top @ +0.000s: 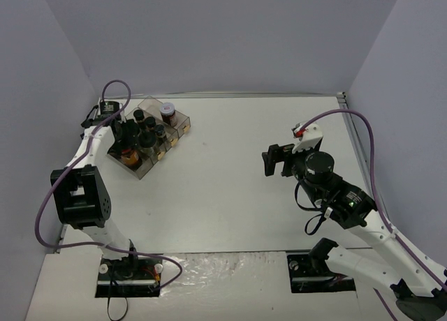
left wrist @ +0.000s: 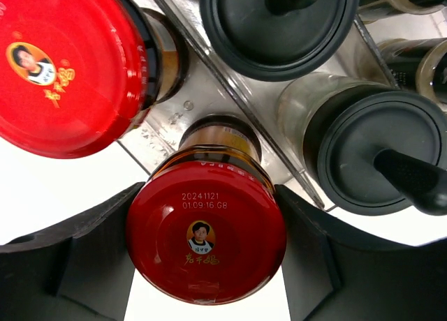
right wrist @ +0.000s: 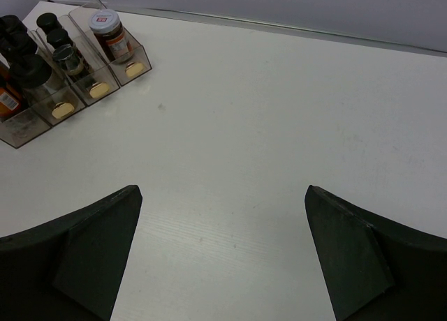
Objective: Organize the condiment bottles
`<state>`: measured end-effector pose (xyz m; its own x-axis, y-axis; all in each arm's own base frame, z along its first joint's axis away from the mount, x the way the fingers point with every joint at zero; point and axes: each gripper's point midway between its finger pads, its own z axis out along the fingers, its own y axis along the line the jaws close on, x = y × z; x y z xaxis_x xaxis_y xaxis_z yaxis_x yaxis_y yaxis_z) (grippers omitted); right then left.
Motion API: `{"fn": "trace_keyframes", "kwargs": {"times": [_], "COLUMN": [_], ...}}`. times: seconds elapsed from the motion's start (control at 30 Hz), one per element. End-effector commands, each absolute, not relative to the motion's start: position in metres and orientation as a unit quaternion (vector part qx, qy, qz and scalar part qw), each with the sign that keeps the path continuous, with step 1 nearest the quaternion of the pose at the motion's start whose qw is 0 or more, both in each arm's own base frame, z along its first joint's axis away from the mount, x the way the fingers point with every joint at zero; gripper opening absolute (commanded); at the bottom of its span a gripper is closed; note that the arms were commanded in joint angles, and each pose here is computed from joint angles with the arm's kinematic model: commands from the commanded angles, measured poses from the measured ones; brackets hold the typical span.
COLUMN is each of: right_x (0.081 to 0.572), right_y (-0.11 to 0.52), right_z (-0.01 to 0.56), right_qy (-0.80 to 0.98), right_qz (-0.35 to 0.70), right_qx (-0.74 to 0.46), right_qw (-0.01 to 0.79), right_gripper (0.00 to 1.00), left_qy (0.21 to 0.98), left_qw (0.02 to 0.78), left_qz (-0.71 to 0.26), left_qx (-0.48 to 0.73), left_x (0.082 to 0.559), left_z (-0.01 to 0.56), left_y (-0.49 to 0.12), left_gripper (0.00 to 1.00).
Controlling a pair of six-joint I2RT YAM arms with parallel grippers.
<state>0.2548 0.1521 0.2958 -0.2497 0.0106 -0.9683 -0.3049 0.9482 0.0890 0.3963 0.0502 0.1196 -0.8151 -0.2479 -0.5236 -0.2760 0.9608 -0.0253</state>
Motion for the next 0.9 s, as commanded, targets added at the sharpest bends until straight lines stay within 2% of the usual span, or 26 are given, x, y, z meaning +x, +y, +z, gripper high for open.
{"fn": "trace_keyframes", "kwargs": {"times": [0.0,0.07,0.2,0.37,0.47,0.57,0.87], "right_x": [0.259,0.259,0.257,0.249,0.245,0.241,0.227], "right_y": [0.154,0.154,0.152,0.134,0.117,0.106,0.055], "right_z": [0.326,0.329,0.341,0.363,0.375,0.384,0.402], "right_qy": [0.755,0.754,0.751,0.740,0.740,0.736,0.709], "right_qz": [0.152,0.154,0.155,0.148,0.123,0.107,0.045], "right_qx": [-0.075,-0.073,-0.069,-0.048,-0.029,-0.031,0.032], "right_qw": [0.634,0.634,0.638,0.654,0.661,0.668,0.703], "right_gripper": [1.00,1.00,1.00,1.00,1.00,1.00,1.00], "left_qy": [0.927,0.925,0.912,0.896,0.869,0.847,0.806], "left_qw": [0.346,0.351,0.383,0.419,0.473,0.511,0.570], "left_qz": [0.017,0.017,0.018,0.007,0.001,0.002,0.011], "left_qx": [-0.146,-0.147,-0.146,-0.146,-0.144,-0.146,-0.162], "left_x": [0.416,0.412,0.399,0.361,0.318,0.277,0.183], "left_z": [0.156,0.162,0.198,0.249,0.293,0.313,0.317], "left_y": [0.048,0.048,0.047,0.040,0.034,0.032,0.028], "left_gripper": [0.66,0.81,0.97,0.97,0.97,0.97,0.97]}}
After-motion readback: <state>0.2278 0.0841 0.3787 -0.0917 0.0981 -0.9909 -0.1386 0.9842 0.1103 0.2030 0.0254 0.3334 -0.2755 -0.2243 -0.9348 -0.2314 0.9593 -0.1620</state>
